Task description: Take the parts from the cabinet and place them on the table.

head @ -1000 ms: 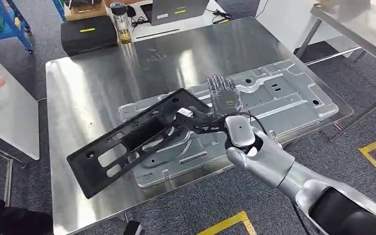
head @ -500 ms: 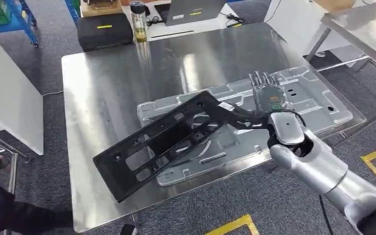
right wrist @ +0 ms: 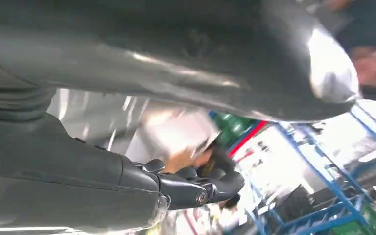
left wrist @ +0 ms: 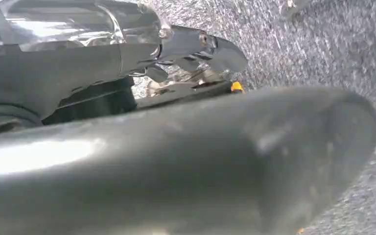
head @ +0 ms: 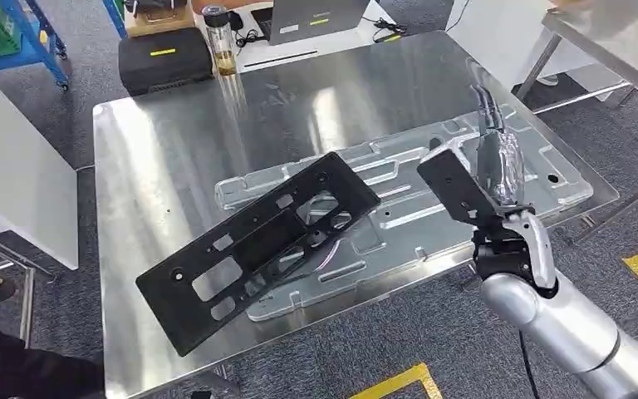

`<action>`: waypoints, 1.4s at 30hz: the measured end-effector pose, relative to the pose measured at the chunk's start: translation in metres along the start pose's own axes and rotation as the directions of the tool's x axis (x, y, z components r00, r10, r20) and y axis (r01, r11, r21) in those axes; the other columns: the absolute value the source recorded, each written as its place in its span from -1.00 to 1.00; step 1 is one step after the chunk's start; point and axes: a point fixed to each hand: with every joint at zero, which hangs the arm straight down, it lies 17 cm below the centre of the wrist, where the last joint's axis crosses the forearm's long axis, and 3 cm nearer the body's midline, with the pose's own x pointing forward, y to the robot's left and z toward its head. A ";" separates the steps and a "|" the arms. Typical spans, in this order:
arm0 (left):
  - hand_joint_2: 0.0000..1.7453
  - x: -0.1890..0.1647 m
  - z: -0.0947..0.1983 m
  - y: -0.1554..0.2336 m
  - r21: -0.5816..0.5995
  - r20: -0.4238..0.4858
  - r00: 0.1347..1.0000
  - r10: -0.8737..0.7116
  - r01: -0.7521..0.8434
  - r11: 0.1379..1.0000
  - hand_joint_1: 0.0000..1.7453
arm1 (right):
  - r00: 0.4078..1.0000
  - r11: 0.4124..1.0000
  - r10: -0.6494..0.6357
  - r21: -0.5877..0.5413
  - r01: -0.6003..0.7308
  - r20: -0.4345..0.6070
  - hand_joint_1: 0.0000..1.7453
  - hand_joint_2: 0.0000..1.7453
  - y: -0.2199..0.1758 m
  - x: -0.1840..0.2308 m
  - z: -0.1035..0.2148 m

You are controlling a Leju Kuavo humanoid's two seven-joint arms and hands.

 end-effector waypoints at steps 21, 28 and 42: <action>-1.00 -0.015 0.003 0.015 0.029 -0.029 0.998 0.052 -0.051 0.998 -1.00 | 0.953 0.950 -0.243 -0.151 0.271 0.182 -1.00 -1.00 -0.065 0.072 0.035; -1.00 -0.017 0.003 0.016 0.033 -0.029 0.997 0.065 -0.064 0.997 -1.00 | 0.941 0.939 -0.290 -0.139 0.315 0.175 -1.00 -1.00 -0.056 0.070 0.052; -1.00 -0.014 0.003 0.027 0.056 -0.007 0.996 0.088 -0.088 0.995 -1.00 | 0.938 0.934 -0.333 -0.101 0.343 0.099 -1.00 1.00 -0.034 0.042 0.089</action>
